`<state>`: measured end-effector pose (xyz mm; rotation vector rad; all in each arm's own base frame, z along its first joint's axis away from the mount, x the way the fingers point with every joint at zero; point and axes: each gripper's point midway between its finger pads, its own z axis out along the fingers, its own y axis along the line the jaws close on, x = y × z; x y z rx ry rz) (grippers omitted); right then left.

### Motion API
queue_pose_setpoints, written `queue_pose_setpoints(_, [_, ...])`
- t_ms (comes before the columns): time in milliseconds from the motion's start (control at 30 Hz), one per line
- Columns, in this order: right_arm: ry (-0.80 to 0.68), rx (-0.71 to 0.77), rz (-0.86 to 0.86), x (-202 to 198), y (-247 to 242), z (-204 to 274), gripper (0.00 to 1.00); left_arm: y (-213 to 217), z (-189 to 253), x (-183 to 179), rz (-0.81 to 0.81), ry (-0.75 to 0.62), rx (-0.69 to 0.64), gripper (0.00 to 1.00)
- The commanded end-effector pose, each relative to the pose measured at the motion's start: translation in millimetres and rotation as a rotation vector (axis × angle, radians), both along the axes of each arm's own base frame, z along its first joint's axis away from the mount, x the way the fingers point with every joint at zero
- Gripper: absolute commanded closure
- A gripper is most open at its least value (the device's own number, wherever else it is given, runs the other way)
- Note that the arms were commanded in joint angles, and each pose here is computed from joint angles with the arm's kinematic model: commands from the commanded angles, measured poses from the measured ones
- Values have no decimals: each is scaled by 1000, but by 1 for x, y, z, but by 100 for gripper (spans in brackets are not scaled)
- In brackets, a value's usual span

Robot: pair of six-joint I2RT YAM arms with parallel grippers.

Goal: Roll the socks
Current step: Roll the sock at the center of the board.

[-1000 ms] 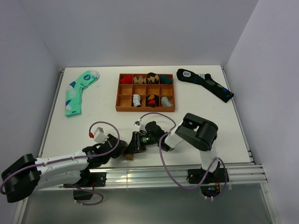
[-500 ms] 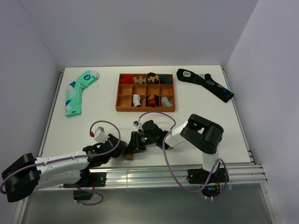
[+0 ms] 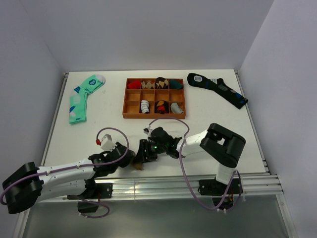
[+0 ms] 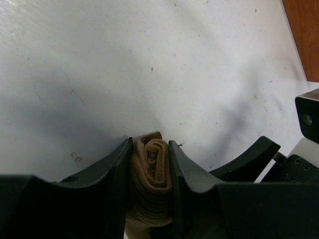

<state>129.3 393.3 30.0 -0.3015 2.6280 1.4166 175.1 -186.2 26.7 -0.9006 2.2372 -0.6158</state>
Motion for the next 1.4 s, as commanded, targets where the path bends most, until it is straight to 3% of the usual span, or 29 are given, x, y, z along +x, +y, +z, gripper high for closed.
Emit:
queue_pose_setpoints(0, [62, -404, -41, -21, -80, -75, 45, 9, -9, -10, -35, 39, 71, 100])
queue_pose_setpoints(500, [-76, -423, -113, 0, -90, -31, 43, 6, -10, -11, -41, 35, 51, 100])
queue_pose_setpoints(1133, [-247, -400, 77, -7, -46, -20, 43, -9, -14, -9, -106, 48, 60, 100])
queue_pose_setpoints(1233, [-241, -397, 74, -8, -42, -24, 47, -11, -13, -7, -111, 49, 52, 100])
queue_pose_setpoints(1333, [-204, -404, 72, -11, -40, -35, 65, -12, -13, -6, -124, 48, 51, 100])
queue_pose_setpoints(1367, [-194, -391, 76, -13, -37, -36, 80, -12, -14, -6, -129, 48, 52, 100])
